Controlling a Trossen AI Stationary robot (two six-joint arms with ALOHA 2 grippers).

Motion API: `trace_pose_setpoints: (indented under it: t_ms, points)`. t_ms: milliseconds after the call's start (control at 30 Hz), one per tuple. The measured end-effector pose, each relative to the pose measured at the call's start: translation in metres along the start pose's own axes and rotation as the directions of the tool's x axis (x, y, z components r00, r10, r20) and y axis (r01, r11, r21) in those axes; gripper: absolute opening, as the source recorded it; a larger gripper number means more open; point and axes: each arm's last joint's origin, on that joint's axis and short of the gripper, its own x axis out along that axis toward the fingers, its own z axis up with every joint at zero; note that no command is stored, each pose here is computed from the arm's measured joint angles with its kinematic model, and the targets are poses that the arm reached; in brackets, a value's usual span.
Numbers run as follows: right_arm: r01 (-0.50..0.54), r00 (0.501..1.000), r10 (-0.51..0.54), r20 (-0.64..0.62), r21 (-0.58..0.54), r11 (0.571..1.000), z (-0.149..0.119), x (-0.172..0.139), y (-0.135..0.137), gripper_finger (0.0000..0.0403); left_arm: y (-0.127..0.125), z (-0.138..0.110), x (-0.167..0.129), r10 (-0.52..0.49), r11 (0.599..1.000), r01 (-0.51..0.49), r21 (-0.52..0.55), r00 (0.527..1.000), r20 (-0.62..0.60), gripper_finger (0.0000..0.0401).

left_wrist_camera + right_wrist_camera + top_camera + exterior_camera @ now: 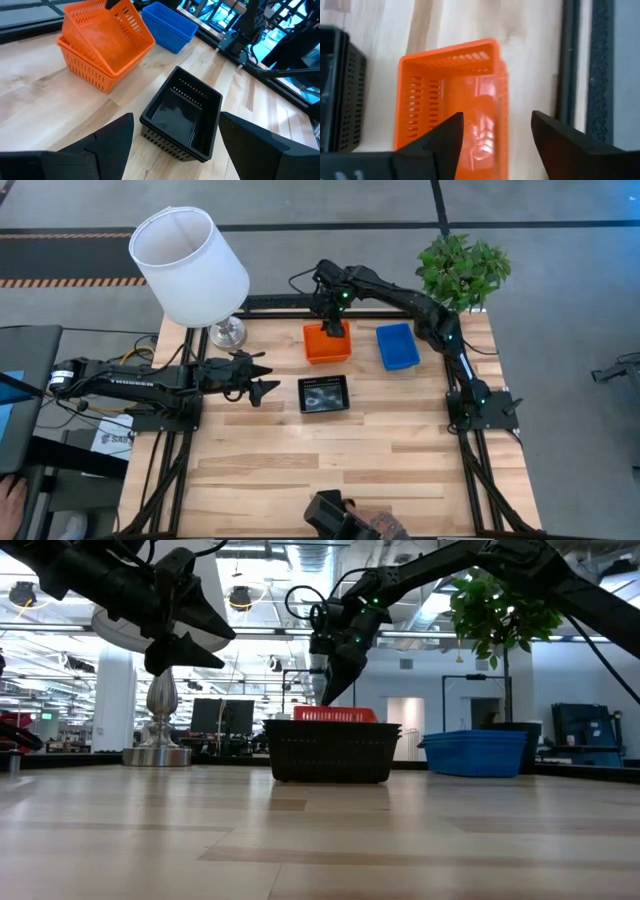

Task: Stack baskets by color
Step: Stack the orange bin on the top orange bin, then return to Home Position

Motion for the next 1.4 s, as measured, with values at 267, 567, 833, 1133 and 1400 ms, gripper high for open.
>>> trace_pose_setpoints:
  t_ms: [267,567,833,1133,1400]
  points:
    - [-0.030,1.000,0.031,-0.007,0.054,0.998,-0.007,0.003,-0.005,0.0244,0.000,0.000,0.000,-0.008,1.000,0.008,-0.023,1.000,-0.002,0.0279]
    - [-0.056,0.997,0.057,-0.048,0.040,0.998,-0.017,0.029,0.005,0.0148,-0.001,0.000,0.000,-0.018,1.000,0.018,-0.026,1.000,-0.004,0.0279]
    - [-0.058,0.998,0.059,-0.036,0.052,0.997,-0.019,0.032,0.004,0.0017,-0.001,0.001,0.000,-0.024,0.999,0.024,-0.027,1.000,0.006,0.0279]
    - [-0.060,0.997,0.063,-0.036,0.073,0.996,-0.017,0.033,0.007,0.0177,-0.002,0.001,0.000,-0.058,0.998,0.058,-0.022,0.998,-0.011,0.0279]
    - [-0.048,0.998,0.054,-0.030,0.164,0.985,-0.018,0.023,0.005,0.0272,-0.003,0.001,0.000,-0.086,0.996,0.086,-0.028,0.996,-0.027,0.0279]
